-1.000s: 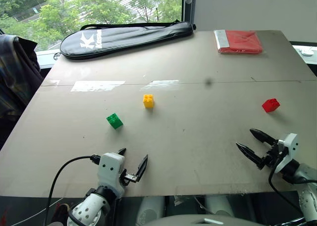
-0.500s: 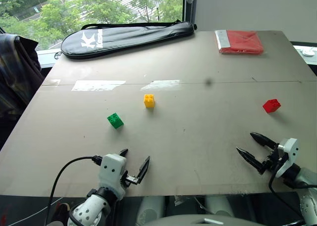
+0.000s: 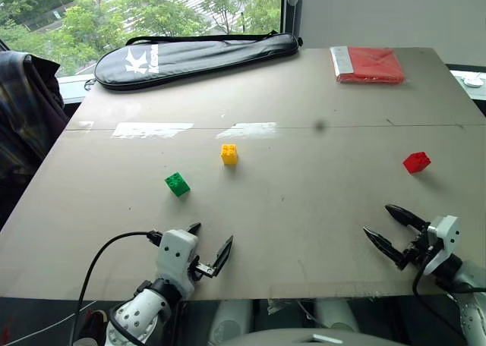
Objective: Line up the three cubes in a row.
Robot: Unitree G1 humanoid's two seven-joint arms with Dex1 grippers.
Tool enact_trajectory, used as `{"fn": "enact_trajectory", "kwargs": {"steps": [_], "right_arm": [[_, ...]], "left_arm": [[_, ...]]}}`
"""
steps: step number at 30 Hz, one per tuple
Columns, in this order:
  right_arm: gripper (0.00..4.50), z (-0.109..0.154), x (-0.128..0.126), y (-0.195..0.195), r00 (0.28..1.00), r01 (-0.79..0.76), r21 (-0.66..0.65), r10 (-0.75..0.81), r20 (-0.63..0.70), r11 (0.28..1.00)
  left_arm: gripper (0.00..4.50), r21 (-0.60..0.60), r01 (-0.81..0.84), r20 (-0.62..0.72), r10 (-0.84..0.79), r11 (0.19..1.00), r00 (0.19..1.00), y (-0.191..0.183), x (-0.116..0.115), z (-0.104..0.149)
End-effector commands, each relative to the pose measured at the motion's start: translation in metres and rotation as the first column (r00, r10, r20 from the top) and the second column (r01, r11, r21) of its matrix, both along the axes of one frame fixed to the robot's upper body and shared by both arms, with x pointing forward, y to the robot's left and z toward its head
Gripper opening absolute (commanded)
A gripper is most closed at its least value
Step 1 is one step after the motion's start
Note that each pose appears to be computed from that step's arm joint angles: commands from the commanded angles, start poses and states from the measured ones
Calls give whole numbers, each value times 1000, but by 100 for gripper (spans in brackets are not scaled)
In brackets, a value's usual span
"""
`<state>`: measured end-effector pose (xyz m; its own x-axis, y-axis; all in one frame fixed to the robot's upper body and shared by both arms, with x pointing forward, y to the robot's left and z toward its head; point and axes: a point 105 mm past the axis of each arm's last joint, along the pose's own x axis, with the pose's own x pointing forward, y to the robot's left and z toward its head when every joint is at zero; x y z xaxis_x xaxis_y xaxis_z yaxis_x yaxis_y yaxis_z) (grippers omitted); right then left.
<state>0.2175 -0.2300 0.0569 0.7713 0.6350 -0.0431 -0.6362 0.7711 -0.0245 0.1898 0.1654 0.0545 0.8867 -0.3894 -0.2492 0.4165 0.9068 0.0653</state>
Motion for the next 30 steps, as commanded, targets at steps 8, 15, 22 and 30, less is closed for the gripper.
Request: {"fn": "enact_trajectory", "kwargs": {"steps": [8, 15, 22, 30], "right_arm": [[450, 7, -15, -13, 989, 139, 20, -139, 39, 990], [450, 24, 13, -50, 910, 405, -11, -402, 99, 914], [450, 34, 66, -86, 835, 550, -48, -548, 48, 834], [450, 48, 110, -102, 807, 589, -12, -587, 59, 808]], "left_arm": [[446, -5, 82, -40, -82, 997, 996, -5, 5, -9], [446, 25, 239, -10, -238, 971, 971, -17, 11, 6], [446, 41, 479, 16, -480, 877, 877, -39, 17, 46], [446, 8, 616, 45, -615, 788, 787, -57, 18, 88]]}}
